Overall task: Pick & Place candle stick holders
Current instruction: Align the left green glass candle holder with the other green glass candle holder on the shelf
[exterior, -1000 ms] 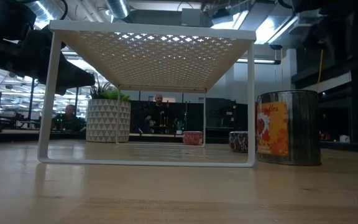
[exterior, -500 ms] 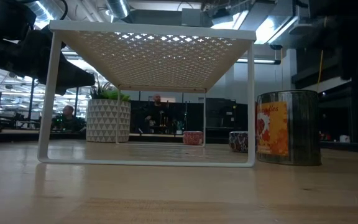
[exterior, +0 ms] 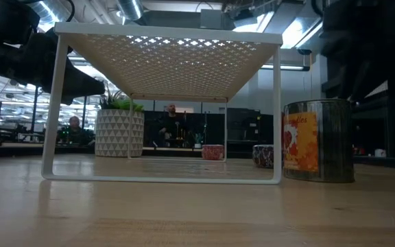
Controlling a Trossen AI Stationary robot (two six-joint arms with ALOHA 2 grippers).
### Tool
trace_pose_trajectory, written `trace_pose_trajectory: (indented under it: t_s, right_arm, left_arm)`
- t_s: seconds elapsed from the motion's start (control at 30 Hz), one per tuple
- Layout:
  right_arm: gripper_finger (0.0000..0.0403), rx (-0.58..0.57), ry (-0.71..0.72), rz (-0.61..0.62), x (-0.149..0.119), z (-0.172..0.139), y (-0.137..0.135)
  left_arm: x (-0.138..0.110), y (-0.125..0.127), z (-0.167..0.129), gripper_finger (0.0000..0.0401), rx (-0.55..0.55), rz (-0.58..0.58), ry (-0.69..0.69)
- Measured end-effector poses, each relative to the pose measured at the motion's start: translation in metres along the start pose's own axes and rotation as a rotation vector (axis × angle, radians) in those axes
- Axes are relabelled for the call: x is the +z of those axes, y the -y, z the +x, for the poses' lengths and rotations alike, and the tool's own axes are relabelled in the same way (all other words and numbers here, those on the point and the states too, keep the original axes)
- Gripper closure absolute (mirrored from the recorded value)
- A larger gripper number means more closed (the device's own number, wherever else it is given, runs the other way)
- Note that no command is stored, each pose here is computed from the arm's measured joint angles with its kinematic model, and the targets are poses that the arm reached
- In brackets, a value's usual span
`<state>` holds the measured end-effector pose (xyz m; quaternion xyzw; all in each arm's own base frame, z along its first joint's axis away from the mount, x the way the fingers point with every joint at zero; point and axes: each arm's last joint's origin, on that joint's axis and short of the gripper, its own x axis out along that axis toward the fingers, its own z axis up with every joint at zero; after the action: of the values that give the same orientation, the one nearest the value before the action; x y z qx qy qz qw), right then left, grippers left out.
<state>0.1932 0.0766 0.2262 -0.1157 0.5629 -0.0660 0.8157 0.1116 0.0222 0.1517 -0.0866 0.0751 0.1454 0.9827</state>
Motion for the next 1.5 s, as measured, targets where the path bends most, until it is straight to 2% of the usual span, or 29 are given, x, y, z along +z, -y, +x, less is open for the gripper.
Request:
trace_pose_trajectory:
  t_s: [0.53, 0.67, 0.97, 1.27, 1.5]
  right_arm:
    - [0.0269, -0.038, -0.078, 0.021, 0.010, 0.034, 0.013]
    - [0.0287, -0.038, -0.104, 0.024, 0.010, 0.040, 0.014]
    - [0.0370, 0.002, -0.124, 0.022, 0.009, 0.039, 0.013]
    - [0.0372, 0.032, -0.155, 0.020, 0.010, 0.034, 0.013]
    - [0.0375, 0.071, -0.140, 0.033, 0.022, 0.020, 0.015]
  left_arm:
    - [0.000, 0.000, 0.000, 0.0294, 0.000, 0.000, 0.000]
    - [0.000, 0.000, 0.000, 0.0294, 0.000, 0.000, 0.000]
    - [0.000, 0.000, 0.000, 0.0294, 0.000, 0.000, 0.000]
    - [0.000, 0.000, 0.000, 0.0294, 0.000, 0.000, 0.000]
    - [0.000, 0.000, 0.000, 0.0294, 0.000, 0.000, 0.001]
